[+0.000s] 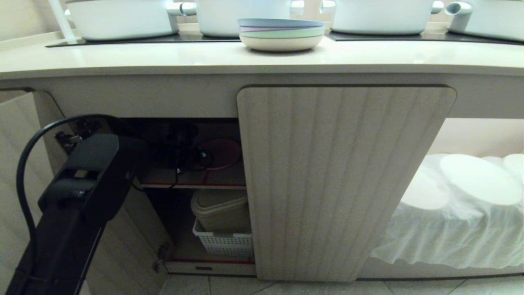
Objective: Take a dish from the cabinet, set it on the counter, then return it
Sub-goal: Take the plate from the cabinet
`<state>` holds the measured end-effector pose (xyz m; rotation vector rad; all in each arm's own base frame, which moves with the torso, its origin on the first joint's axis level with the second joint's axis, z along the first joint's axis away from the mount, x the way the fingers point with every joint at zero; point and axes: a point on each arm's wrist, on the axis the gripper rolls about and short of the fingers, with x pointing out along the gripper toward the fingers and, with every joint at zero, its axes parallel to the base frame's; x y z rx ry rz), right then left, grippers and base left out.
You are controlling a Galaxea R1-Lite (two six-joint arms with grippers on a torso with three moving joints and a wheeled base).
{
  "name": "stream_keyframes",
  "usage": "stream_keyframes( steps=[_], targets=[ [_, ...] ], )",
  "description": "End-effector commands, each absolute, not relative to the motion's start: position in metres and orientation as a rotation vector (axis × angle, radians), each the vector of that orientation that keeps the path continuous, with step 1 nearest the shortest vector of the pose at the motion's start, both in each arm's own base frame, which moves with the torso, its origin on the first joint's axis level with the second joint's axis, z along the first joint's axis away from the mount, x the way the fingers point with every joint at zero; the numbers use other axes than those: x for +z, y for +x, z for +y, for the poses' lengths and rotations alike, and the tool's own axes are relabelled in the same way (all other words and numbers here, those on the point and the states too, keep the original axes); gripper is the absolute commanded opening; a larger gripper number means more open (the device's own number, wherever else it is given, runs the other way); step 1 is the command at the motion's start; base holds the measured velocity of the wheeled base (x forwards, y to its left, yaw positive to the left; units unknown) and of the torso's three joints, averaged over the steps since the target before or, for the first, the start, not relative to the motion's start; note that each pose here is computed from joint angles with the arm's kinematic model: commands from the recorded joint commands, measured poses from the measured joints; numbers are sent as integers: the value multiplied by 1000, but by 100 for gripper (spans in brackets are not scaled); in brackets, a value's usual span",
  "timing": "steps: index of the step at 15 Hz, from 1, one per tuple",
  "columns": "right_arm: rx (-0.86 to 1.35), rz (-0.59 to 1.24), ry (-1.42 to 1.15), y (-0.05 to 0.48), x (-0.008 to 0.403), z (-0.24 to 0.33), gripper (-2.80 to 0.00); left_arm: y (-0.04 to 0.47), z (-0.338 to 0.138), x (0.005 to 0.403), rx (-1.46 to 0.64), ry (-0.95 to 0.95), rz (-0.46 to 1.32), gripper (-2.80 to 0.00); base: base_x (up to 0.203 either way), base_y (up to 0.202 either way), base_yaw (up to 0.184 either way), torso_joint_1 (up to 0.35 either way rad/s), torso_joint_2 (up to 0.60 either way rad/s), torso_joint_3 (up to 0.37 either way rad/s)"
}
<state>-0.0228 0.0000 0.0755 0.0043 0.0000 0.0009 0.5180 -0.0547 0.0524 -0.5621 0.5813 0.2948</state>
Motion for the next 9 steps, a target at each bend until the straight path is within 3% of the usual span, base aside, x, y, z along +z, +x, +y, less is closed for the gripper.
stream_keyframes(
  steps=[1,9],
  targets=[
    [2,0,5,-23,75,0,-280,521,-56,48,298,-564,585,0,0,0,0,0,0,0],
    [2,0,5,-23,75,0,-280,522,-55,32,312,-533,632,0,0,0,0,0,0,0]
  ],
)
